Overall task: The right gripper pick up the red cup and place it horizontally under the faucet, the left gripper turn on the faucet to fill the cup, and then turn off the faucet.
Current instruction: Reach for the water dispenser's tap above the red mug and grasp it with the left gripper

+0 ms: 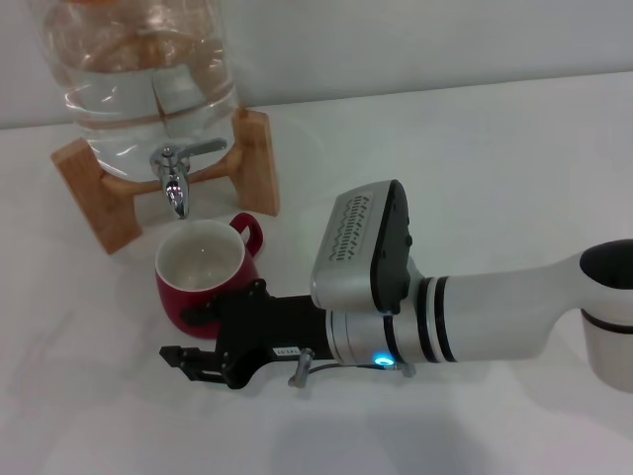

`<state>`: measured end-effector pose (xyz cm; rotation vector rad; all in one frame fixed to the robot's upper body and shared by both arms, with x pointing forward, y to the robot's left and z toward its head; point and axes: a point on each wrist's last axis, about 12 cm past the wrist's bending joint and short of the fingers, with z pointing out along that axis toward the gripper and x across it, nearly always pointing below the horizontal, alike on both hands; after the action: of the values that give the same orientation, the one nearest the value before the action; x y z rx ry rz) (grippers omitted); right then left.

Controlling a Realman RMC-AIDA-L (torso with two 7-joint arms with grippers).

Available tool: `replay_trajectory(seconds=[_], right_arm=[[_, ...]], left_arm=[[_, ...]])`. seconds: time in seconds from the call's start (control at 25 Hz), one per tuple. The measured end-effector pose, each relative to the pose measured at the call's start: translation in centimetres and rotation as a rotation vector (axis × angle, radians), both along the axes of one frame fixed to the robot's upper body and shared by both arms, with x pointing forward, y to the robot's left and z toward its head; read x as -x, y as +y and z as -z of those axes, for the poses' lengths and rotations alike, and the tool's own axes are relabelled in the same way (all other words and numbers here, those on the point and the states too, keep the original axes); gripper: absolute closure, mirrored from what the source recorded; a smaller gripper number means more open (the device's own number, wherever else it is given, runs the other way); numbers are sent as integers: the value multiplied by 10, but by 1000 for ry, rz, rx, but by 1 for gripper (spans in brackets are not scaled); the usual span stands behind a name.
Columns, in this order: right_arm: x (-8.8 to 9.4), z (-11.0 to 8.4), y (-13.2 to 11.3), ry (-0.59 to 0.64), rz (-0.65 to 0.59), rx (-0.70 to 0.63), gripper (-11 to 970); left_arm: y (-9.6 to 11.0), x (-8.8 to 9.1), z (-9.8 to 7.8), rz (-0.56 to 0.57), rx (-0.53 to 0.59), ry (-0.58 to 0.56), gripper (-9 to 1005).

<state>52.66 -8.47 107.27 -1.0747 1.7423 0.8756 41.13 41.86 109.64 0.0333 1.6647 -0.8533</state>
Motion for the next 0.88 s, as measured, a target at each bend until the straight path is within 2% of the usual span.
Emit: replay_trajectory(seconds=[0.44,0.68,0.88], right_arm=[[-1,-3,1,-30,5,-23,504],[0,-6,7,-54,-26,-29,504],[-3,-6,0,-35,-11,-29,504]], left_arm=[[-2,-3,0,10,3,-7,104],[-2,0,1,4,5,-1,104],[1,5,1,-7,0,4,104]])
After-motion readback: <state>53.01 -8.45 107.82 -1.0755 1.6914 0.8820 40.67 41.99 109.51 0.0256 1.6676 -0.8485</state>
